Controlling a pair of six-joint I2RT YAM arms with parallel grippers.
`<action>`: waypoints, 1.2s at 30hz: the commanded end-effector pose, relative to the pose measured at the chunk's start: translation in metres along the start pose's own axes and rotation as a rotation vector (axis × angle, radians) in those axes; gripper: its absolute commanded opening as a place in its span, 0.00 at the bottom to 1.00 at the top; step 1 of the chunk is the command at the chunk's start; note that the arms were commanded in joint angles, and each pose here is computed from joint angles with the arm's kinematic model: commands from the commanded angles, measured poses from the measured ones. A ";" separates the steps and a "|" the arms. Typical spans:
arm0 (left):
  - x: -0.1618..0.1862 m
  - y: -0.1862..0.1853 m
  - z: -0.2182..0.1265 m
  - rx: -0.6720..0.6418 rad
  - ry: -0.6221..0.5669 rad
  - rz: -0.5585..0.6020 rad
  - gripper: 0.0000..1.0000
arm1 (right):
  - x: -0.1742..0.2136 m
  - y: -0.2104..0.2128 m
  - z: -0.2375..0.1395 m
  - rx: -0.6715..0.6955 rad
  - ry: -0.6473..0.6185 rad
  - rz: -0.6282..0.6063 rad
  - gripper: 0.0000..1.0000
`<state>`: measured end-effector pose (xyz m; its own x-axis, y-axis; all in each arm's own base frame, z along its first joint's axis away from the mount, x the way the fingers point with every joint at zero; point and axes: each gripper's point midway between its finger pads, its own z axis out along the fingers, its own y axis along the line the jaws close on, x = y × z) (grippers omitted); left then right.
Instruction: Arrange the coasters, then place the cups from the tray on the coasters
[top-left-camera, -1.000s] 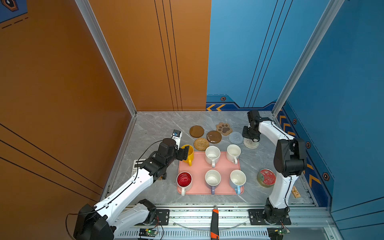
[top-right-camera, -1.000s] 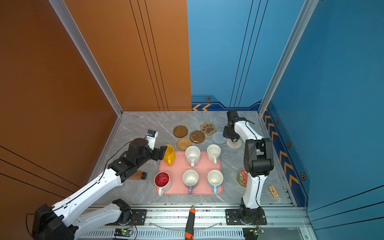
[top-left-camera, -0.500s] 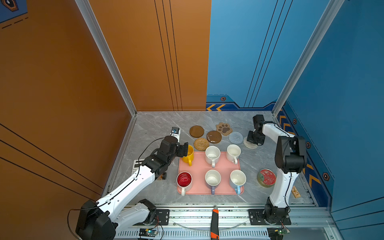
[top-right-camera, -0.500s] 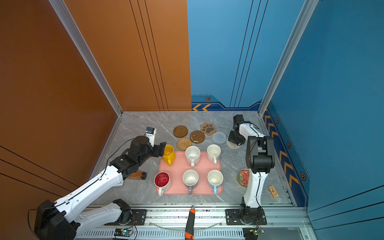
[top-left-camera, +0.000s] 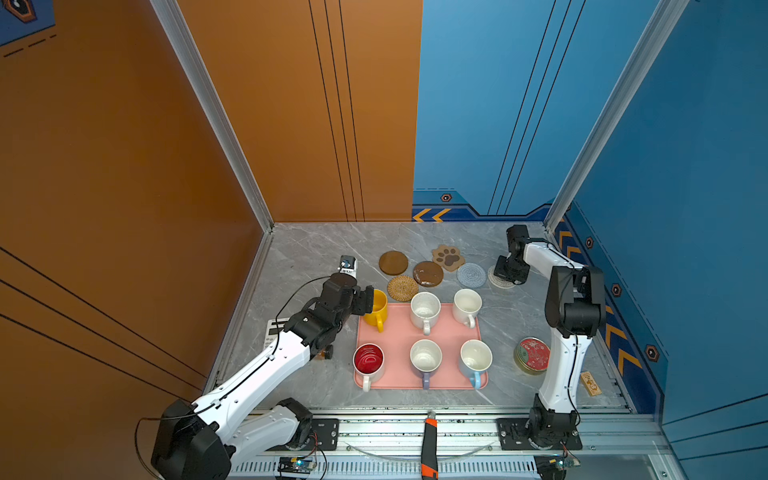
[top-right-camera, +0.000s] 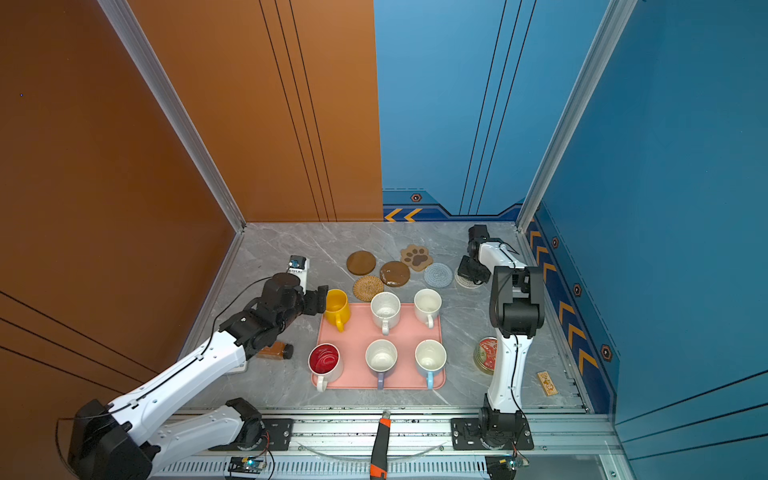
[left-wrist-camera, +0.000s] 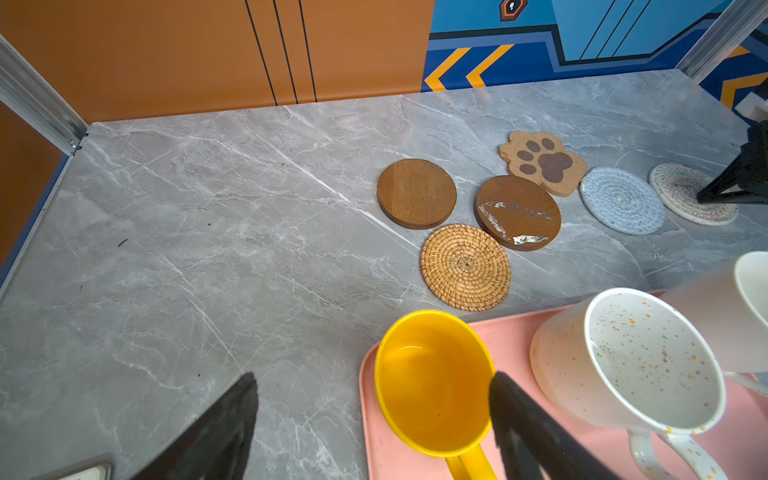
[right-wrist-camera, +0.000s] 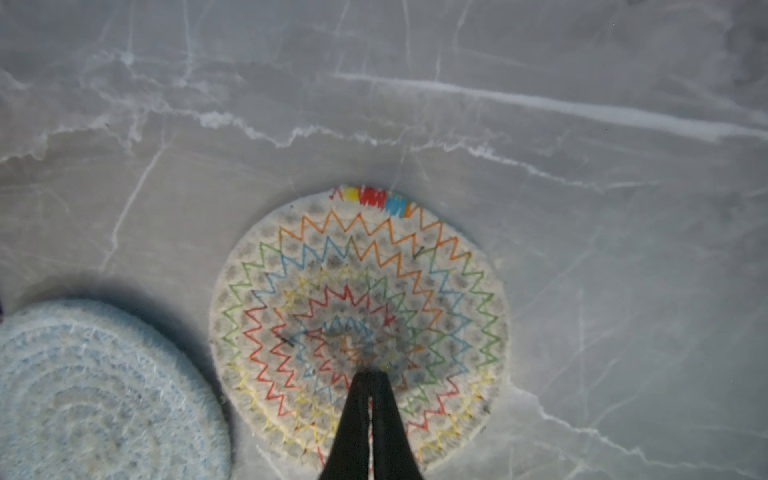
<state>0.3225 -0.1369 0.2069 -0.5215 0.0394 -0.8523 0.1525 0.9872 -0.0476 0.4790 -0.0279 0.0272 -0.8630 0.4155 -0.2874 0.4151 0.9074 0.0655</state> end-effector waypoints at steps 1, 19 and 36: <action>-0.010 -0.001 -0.005 -0.010 -0.018 -0.012 0.87 | 0.012 -0.006 0.026 0.012 0.069 0.026 0.02; -0.009 -0.003 -0.006 -0.001 -0.017 -0.013 0.88 | 0.015 0.073 -0.043 -0.086 -0.055 -0.151 0.06; -0.007 0.007 -0.022 -0.027 -0.044 -0.010 0.87 | 0.049 0.103 -0.006 -0.071 0.035 -0.214 0.07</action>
<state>0.3131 -0.1316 0.2255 -0.4815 0.0187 -0.8763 0.1420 0.9882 -0.0569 0.4877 0.0933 0.0305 -0.9316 0.2024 -0.3020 0.1799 0.9785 0.1008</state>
